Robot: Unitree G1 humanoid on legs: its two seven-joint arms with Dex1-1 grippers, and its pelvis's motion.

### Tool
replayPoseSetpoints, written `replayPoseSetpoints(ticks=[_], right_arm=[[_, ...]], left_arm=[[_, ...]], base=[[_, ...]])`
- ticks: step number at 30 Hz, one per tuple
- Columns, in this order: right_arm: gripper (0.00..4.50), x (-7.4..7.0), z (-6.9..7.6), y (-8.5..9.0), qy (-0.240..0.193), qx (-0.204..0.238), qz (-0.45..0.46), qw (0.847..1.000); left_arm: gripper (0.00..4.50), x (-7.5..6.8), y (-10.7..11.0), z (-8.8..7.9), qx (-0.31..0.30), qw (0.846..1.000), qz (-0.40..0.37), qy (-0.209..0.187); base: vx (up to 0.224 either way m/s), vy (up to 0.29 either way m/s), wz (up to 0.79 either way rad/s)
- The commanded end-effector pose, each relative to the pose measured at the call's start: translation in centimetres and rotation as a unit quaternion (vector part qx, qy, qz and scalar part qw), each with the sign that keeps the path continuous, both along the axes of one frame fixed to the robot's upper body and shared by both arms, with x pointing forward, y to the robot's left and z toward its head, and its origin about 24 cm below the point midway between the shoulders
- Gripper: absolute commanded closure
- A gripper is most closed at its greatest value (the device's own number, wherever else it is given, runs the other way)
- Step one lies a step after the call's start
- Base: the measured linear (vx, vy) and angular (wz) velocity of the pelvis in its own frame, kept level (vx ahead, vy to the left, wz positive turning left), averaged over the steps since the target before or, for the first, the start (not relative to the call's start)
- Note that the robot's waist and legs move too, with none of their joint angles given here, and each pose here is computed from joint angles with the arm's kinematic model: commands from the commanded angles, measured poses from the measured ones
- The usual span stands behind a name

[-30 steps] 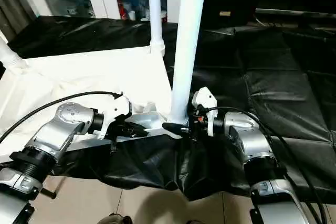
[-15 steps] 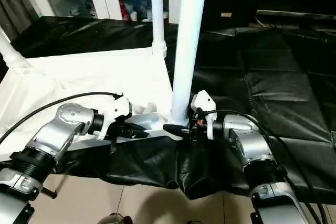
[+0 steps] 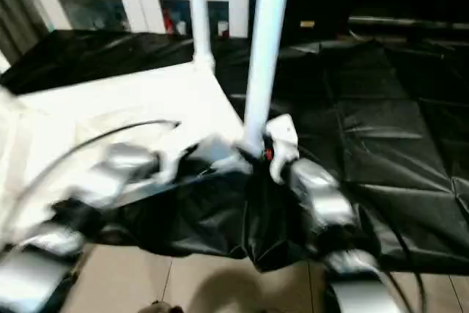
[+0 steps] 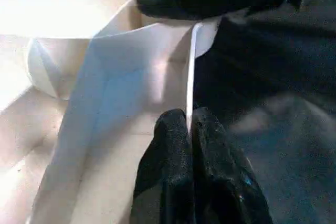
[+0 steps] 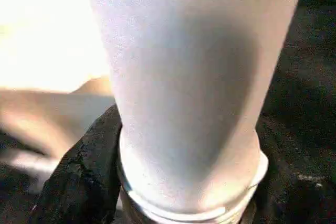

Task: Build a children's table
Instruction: Rotate leg to tighten

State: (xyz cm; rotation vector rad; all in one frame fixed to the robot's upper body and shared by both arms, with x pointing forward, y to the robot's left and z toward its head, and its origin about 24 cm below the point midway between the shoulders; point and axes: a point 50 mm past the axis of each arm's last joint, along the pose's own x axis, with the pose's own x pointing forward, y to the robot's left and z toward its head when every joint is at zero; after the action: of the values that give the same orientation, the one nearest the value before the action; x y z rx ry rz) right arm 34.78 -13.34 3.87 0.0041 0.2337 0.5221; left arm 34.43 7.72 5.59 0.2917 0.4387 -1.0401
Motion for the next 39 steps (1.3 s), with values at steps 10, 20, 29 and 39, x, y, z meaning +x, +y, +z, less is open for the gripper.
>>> replayPoseSetpoints(ticks=[10, 20, 29, 39], right_arm=[[0.91, -0.6, -2.4, 4.1, 0.071, 0.015, 0.02, 0.997], [0.79, -1.2, 0.2, -0.2, 0.005, -0.021, 0.173, 0.985], [0.79, -2.8, 1.7, -2.9, 0.001, -0.056, 0.286, 0.956], [1.54, -3.3, 1.7, -2.7, 0.009, -0.042, 0.31, 0.95]], left_arm=[[4.5, 0.7, -2.6, 1.7, -0.037, 0.998, 0.001, -0.047], [4.5, -1.3, 0.8, 1.0, -0.027, 0.991, -0.13, -0.027], [4.5, -2.5, 3.2, 1.1, -0.033, 0.98, -0.195, 0.01], [4.5, -2.4, 3.7, 1.4, -0.04, 0.981, -0.188, 0.009]], base=[[0.0, 0.0, 0.0], [0.0, 0.0, 0.0], [0.0, 0.0, 0.0], [0.0, 0.0, 0.0]])
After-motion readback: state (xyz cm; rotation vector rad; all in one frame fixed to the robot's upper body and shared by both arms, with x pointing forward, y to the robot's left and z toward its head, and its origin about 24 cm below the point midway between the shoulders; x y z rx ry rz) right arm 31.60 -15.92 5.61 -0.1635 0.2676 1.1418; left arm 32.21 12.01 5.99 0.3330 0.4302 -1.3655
